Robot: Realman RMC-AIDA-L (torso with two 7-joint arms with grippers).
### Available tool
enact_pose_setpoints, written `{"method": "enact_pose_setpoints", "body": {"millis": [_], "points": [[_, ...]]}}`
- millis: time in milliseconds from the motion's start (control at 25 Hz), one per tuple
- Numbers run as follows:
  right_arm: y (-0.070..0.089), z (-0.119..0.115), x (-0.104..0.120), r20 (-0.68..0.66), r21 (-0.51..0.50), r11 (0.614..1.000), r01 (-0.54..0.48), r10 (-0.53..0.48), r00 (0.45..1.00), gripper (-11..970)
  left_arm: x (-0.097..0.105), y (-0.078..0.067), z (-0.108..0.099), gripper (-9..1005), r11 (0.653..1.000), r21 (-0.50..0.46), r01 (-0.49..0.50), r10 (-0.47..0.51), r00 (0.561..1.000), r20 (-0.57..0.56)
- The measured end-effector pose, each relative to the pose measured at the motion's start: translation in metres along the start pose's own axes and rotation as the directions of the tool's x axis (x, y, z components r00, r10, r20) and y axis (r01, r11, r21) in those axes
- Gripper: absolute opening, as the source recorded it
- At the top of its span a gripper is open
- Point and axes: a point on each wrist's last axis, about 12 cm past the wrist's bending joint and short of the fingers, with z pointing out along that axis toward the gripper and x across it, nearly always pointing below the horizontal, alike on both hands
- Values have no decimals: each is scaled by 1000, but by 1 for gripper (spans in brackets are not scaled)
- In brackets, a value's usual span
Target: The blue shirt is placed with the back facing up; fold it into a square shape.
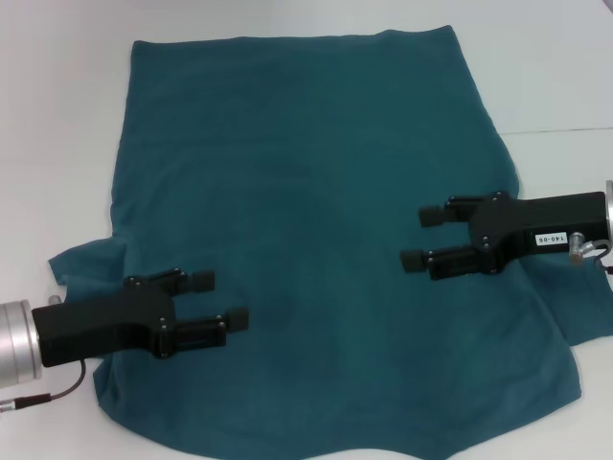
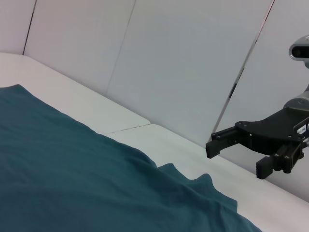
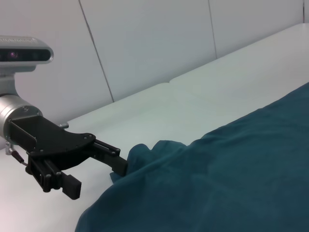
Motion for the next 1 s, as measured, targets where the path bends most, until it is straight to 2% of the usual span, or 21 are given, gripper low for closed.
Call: {"method": "enact_pose_setpoints", "body": {"millis": [480,640,1000], "points": [[1,-1,3,2,1,1000,-8,8,1000,891,1,0,0,876,1000,0,4,-4,1000,1],[1,-1,3,8,4,1000,-20,20,1000,822,1,0,-1,876,1000,-5,6,-6,1000,2],[2,-1,6,60,17,996,-82,81,995,802,7,10,-21,877,991,-113,66,-60,996,58]]}}
